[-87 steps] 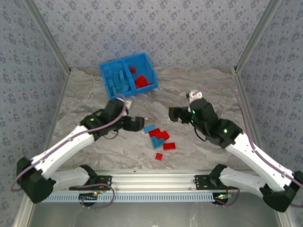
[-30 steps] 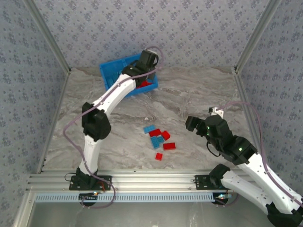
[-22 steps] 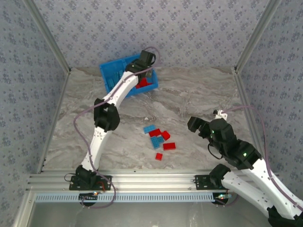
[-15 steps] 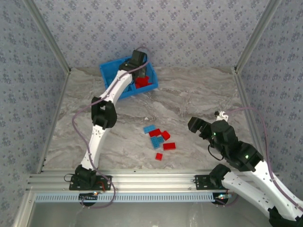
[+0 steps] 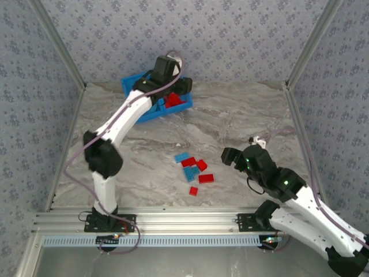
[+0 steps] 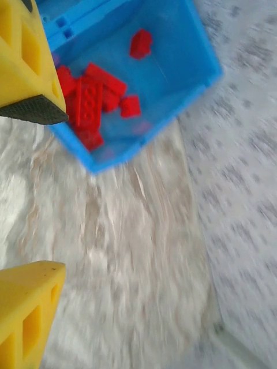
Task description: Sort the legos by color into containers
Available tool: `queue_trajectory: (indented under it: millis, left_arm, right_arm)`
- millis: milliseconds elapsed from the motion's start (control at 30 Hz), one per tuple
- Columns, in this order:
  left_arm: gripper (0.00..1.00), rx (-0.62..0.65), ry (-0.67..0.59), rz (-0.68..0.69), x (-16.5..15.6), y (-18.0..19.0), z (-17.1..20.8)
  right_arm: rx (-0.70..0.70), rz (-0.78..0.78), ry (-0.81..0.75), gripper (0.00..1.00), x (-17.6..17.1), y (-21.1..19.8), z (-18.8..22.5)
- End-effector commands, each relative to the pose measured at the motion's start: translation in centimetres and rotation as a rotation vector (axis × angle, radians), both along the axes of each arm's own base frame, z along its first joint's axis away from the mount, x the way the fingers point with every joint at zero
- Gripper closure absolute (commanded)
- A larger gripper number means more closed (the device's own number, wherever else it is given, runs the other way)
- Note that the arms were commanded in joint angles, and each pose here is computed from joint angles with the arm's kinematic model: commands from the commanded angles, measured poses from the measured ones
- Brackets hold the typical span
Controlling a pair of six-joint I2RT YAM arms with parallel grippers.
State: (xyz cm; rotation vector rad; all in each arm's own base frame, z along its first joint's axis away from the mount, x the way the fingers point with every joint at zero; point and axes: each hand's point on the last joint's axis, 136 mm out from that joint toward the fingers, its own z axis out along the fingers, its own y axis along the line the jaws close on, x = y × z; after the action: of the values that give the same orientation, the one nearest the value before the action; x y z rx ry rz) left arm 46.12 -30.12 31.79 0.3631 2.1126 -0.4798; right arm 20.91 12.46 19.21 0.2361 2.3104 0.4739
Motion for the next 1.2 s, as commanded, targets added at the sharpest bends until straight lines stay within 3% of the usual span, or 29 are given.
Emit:
queue_trajectory:
  millis: [0,200,433,667,833,1000,1167]
  left_arm:
    - [0.31,-0.115,-0.053,-0.112,-5.1,-0.4,3.3]
    - [0.15,-0.108,0.019,-0.207,-12.9,1.6,0.9]
    - [0.01,-0.031,0.137,-0.235,-18.2,4.6,-2.1]
    - [0.01,-0.050,0.170,-0.205,-18.9,5.3,-3.3]
    - [0.01,-0.045,0.166,-0.212,-18.5,4.9,-3.2]
    - [0.01,-0.042,0.189,-0.223,-18.2,4.4,-4.0]
    - [0.01,-0.046,0.192,-0.222,-18.1,4.3,-4.3]
  right_arm:
    - [-0.092,0.203,0.049,0.02,-0.3,2.9,-1.9]
    - [-0.241,0.493,0.128,0.08,0.1,7.4,-5.8]
    - [-0.349,0.577,0.230,0.17,2.2,9.8,-10.2]
    - [-0.393,0.509,0.268,0.35,5.1,10.2,-12.9]
    - [-0.407,0.510,0.316,0.43,5.2,10.0,-14.6]
    - [-0.442,0.480,0.377,0.40,4.8,9.1,-15.8]
    - [-0.366,0.549,0.379,0.32,4.1,11.1,-15.6]
